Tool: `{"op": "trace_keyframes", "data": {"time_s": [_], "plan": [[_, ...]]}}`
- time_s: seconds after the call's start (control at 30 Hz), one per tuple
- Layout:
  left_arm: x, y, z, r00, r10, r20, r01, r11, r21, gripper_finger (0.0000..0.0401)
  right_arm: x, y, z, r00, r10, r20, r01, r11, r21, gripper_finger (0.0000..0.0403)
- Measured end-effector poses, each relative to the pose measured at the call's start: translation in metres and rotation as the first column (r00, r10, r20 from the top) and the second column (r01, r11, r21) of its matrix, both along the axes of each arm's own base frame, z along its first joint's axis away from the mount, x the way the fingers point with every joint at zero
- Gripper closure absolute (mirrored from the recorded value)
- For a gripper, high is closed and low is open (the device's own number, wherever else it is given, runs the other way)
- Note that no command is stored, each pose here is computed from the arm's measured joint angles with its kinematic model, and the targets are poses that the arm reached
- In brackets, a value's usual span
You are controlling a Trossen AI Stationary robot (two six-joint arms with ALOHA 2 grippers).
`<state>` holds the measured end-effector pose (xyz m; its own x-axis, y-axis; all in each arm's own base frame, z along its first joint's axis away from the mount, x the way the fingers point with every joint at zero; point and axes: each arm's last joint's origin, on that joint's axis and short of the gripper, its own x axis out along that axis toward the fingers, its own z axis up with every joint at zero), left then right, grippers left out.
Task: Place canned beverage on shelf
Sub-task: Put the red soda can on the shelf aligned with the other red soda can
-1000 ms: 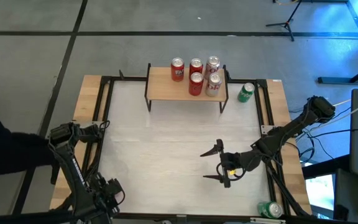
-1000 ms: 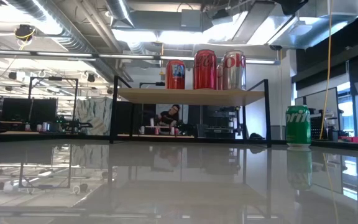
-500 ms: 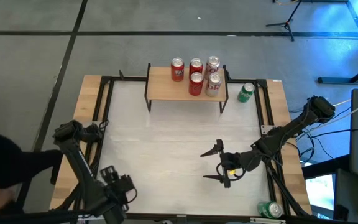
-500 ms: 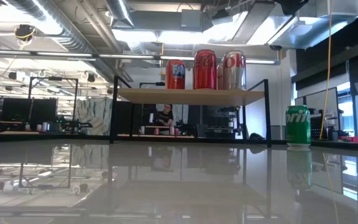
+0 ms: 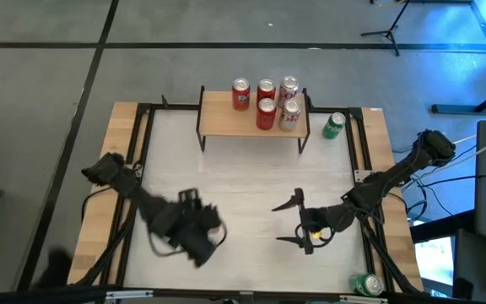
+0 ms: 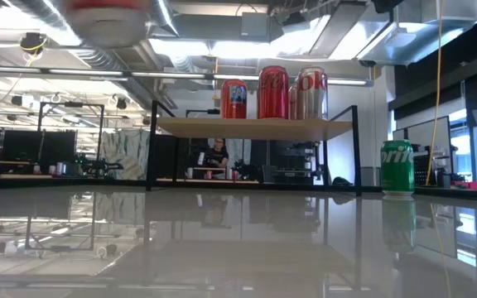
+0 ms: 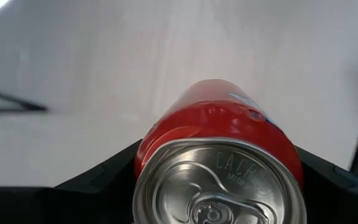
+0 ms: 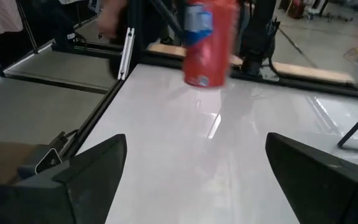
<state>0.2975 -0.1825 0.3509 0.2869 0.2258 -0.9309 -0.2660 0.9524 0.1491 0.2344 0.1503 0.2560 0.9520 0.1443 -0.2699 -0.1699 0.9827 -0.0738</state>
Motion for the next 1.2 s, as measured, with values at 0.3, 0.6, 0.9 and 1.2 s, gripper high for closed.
{"op": "trace_keyframes", "data": {"time_s": [0.3,0.6,0.9,1.2], "plan": [[0.037,0.09,0.031,0.998,-0.066,0.018,0.065,0.996,0.058,0.0117,-0.013,-0.01,0.011,1.0,-0.018,-0.013,0.017,0.998,-0.062,0.0022],[0.046,0.179,0.054,0.998,-0.046,0.04,0.043,0.997,0.065,0.0117,-0.014,-0.016,0.007,0.988,-0.154,-0.019,0.15,0.979,-0.135,0.0022],[0.039,0.251,0.055,1.0,0.024,0.014,-0.024,0.999,0.045,0.0117,-0.008,-0.03,0.008,0.957,-0.29,0.005,0.287,0.943,-0.166,0.0022],[0.038,0.291,0.055,0.999,0.025,0.046,-0.029,0.996,0.089,0.0117,0.009,-0.071,0.003,0.925,-0.375,-0.059,0.359,0.914,-0.192,0.0022]]}}
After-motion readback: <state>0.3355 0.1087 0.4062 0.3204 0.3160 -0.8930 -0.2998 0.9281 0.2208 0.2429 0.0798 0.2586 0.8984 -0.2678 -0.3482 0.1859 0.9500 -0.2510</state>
